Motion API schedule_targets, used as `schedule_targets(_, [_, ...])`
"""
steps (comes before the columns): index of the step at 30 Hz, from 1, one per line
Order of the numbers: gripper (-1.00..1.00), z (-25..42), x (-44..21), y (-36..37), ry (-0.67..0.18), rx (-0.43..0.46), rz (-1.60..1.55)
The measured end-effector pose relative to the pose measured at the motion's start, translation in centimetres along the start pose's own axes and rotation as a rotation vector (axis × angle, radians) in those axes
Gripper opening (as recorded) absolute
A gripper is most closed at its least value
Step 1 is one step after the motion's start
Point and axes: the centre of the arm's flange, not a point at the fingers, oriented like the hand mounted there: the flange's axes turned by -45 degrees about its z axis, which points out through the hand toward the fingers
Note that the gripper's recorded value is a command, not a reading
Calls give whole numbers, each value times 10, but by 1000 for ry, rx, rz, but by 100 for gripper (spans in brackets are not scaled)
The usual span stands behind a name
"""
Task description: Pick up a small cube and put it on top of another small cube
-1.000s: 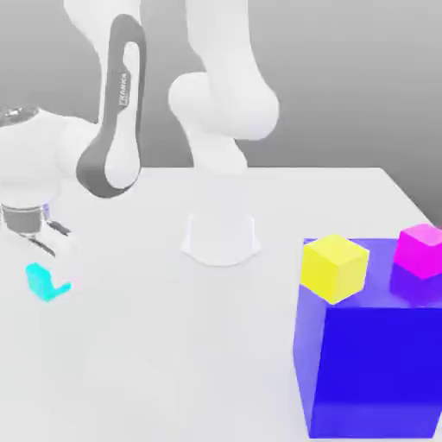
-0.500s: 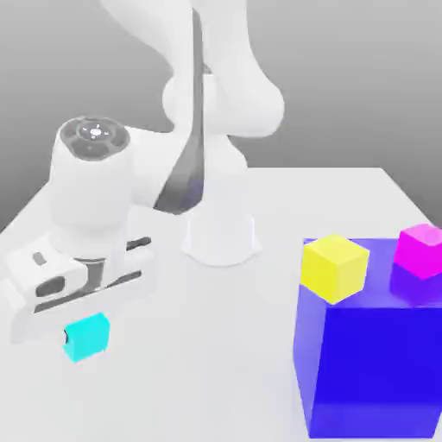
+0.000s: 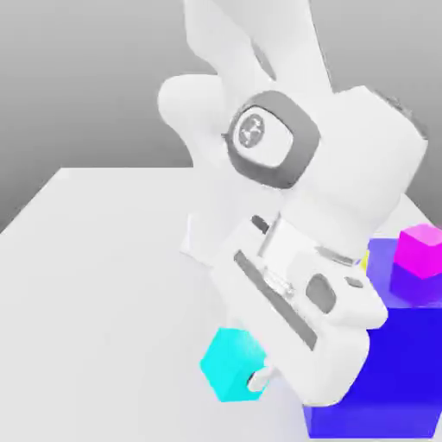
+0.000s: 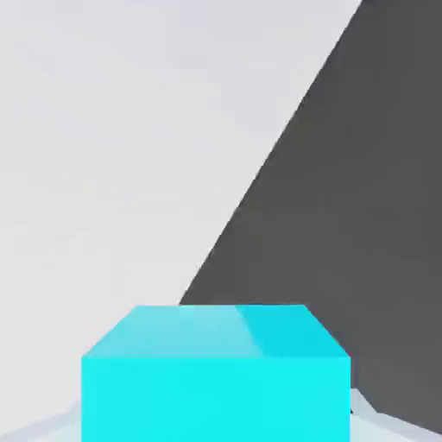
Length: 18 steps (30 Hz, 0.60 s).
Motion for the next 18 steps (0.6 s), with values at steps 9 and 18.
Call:
schedule_targets(9, [-100, -142, 128, 75, -184, -146, -547])
schedule_targets(18, [-100, -207, 276, 31, 13, -206, -475])
